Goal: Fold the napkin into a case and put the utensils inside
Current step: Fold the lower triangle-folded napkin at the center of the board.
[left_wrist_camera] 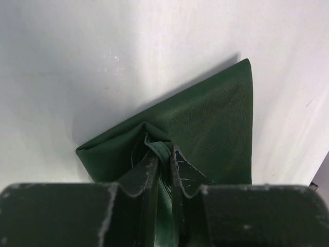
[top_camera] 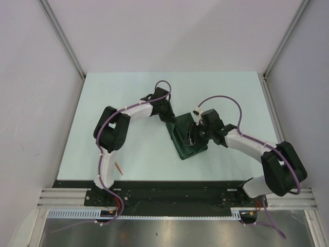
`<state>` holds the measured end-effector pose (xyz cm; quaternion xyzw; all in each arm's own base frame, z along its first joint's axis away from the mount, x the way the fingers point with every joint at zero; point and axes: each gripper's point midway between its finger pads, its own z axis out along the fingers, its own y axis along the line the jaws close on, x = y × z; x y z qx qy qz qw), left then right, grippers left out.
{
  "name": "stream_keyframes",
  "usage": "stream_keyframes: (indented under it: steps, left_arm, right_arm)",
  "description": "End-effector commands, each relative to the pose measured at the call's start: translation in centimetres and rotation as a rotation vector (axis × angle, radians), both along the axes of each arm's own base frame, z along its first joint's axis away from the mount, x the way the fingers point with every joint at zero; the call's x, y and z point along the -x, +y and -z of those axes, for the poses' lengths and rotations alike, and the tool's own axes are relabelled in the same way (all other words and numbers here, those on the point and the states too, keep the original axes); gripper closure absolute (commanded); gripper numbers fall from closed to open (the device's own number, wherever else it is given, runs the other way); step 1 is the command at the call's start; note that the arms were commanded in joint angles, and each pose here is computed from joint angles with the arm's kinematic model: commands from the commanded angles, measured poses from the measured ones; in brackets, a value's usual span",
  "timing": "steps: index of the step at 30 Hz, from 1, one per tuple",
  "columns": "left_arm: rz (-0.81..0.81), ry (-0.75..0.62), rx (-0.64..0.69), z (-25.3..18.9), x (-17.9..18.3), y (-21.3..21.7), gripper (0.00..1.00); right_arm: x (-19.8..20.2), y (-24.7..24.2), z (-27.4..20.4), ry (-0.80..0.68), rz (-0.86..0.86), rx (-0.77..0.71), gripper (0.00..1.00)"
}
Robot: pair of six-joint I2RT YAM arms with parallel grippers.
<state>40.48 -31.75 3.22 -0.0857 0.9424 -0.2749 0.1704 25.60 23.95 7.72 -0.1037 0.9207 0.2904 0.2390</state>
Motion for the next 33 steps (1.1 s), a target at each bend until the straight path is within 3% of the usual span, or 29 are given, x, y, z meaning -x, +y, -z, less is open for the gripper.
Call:
stream_keyframes:
  steps: [1,10,13,14,15,17,20,25,27,29,33]
  left_arm:
    - [0.005,-0.061,0.028,-1.8,-1.2,-0.9,0.83]
    - [0.035,-0.055,0.023,-1.5,-0.7,-1.3,0.83]
    - [0.044,-0.058,0.023,-1.4,-0.7,-1.6,0.79]
    - [0.046,-0.057,0.024,-1.4,-0.6,-1.6,0.76]
    - [0.046,-0.058,0.026,-1.4,-0.7,-1.6,0.67]
    - [0.051,-0.071,0.037,-1.9,-0.7,-1.8,0.62]
    - [0.059,-0.119,0.054,-4.1,-1.1,-1.9,0.42]
    - [0.073,-0.237,0.061,-9.4,-1.1,-1.1,0.33]
    - [0.057,-0.297,0.08,-11.9,-1.0,-0.3,0.35]
    - [0.052,-0.286,0.076,-11.4,0.2,0.6,0.41]
    - [0.055,-0.203,0.112,-8.1,2.0,1.3,0.7]
  right_arm:
    - [0.5,2.0,0.7,0.027,-0.056,-0.055,0.48]
    - [1.3,2.3,3.6,0.078,-0.074,-0.059,0.83]
    - [1.8,3.0,4.4,0.093,-0.07,-0.105,0.86]
    - [2.2,3.1,4.9,0.113,-0.066,-0.114,0.87]
    - [2.9,2.9,5.6,0.133,-0.059,-0.12,0.89]
    - [2.7,3.2,5.5,0.123,-0.026,-0.16,0.91]
    - [2.9,2.9,6.0,0.126,0.013,-0.179,0.92]
    - [2.4,2.4,5.9,0.108,0.029,-0.157,0.92]
    - [2.4,2.2,5.9,0.11,0.028,-0.152,0.92]
    - [2.3,2.3,5.6,0.103,0.018,-0.156,0.92]
    - [1.8,2.4,4.9,0.094,0.004,-0.146,0.91]
